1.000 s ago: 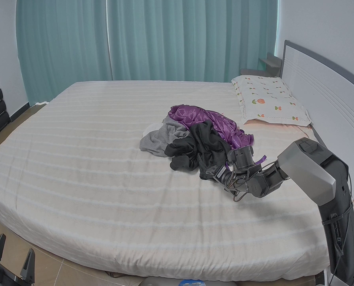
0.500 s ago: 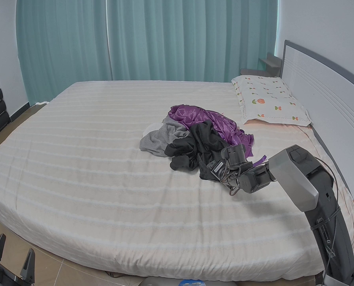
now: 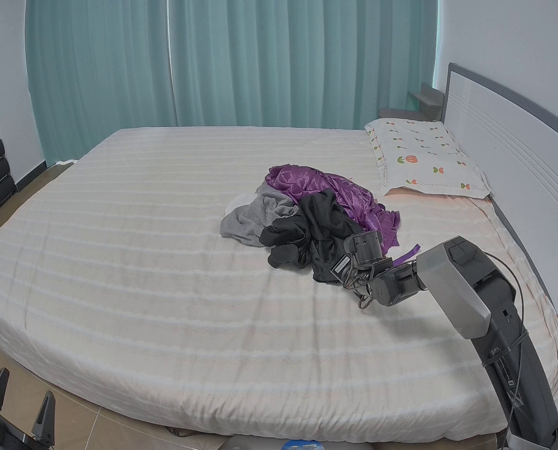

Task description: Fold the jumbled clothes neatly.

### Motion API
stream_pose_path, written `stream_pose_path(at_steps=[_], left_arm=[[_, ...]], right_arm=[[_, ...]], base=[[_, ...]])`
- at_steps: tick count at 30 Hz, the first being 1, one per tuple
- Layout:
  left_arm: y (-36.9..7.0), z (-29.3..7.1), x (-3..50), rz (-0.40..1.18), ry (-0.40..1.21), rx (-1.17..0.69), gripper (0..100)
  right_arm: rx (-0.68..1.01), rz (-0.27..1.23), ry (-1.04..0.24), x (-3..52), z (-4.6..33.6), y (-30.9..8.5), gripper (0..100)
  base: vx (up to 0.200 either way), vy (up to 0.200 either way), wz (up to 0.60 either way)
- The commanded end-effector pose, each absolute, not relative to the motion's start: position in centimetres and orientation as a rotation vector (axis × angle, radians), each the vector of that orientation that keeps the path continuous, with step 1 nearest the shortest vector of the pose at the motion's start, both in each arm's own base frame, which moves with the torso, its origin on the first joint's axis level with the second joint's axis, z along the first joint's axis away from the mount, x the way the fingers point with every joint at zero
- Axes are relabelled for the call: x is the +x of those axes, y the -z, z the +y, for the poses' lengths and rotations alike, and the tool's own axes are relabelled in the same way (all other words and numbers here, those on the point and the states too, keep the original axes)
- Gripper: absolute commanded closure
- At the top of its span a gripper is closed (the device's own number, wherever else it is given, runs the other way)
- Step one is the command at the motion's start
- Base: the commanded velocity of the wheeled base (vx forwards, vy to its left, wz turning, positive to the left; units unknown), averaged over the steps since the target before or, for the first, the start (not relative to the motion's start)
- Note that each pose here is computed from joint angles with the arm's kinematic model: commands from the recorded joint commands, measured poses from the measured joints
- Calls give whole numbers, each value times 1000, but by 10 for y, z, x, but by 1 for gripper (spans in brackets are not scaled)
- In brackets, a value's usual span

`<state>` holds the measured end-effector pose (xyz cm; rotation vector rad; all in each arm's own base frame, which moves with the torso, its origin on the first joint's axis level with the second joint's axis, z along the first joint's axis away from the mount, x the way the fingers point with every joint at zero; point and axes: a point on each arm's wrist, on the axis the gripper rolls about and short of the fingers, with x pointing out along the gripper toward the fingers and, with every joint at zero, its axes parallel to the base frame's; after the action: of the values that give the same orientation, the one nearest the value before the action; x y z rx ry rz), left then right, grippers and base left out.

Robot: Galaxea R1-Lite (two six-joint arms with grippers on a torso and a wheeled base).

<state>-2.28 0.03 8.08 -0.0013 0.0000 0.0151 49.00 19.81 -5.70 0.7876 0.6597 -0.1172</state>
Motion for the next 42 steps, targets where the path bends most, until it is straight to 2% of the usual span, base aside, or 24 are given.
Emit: stream_pose_path(at_steps=[1,4,13,17,21,28,31,42], left_arm=[[-75,0,-23,0,-15,-2,0],[-75,0,-23,0,-15,-2,0],[-75,0,-23,0,-15,-2,0],[-75,0,-23,0,-15,-2,0],[-75,0,-23,0,-15,-2,0],[-75,0,-23,0,-15,-2,0],[-75,0,-23,0,-15,-2,0],[-76,0,-23,-2,-11,-3,0]], right_arm=[[843,651,121,487,198,40,100],[900,651,120,481,196,21,100],[890,745,32,432,183,-6,100],[865,712,-33,411,178,-16,100],[834,641,-160,369,174,-42,100],[796,580,-296,320,176,-71,100],[749,497,-372,297,175,-87,100],[677,358,-464,263,162,-129,100]], base=[[0,0,0],[0,0,0],[0,0,0],[0,0,0],[0,0,0],[0,0,0],[0,0,0],[0,0,0]])
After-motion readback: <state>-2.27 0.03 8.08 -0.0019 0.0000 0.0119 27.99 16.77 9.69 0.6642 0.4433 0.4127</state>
